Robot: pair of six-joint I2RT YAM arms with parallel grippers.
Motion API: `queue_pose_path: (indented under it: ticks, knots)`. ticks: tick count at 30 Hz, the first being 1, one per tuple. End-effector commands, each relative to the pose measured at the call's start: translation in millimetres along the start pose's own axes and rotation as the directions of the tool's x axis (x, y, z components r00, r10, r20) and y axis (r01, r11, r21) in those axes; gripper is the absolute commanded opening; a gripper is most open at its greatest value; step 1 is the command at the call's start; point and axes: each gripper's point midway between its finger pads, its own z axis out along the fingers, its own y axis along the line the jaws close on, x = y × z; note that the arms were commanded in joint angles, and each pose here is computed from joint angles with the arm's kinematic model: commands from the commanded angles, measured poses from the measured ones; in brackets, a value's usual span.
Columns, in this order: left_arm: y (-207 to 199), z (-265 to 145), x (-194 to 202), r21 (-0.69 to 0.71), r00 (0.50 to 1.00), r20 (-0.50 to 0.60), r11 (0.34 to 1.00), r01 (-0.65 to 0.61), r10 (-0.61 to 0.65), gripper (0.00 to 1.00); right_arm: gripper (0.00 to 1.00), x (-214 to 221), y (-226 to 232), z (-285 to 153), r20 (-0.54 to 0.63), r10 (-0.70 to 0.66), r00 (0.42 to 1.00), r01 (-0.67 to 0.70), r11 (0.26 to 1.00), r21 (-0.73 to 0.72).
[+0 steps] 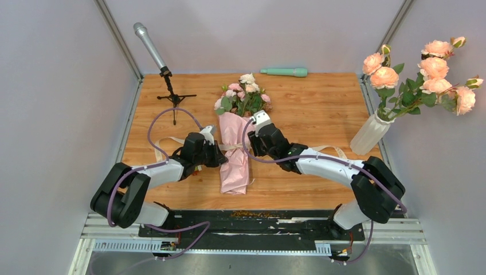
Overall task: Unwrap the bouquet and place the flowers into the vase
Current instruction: Untie the ribbon from the wrapping paper.
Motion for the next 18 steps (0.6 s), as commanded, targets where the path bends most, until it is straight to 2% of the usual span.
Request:
queue_pose_path:
  ticks: [1, 5, 18]
  knots:
    - [-4.0, -3.7, -11.3, 0.004, 0.999, 0.024, 0.999, -0.038, 0.038, 0.0, 0.41, -22.7, 24.2, -4.2, 0.031, 0.006, 0.999, 0.001, 0.975, -0.222]
    - [-3.8, -4.1, -11.1, 0.003, 0.999, 0.023, 0.999, -0.04, 0.04, 0.0, 0.41, -29.2, 32.9, 4.6, 0.008, -0.006, 1.0, 0.008, 0.951, -0.308]
    - [-3.7, -3.0, -9.9, 0.005, 0.999, 0.014, 0.999, -0.043, 0.043, 0.0, 0.35, -23.8, 47.1, 39.9, -0.058, -0.058, 0.997, 0.033, 0.93, -0.367]
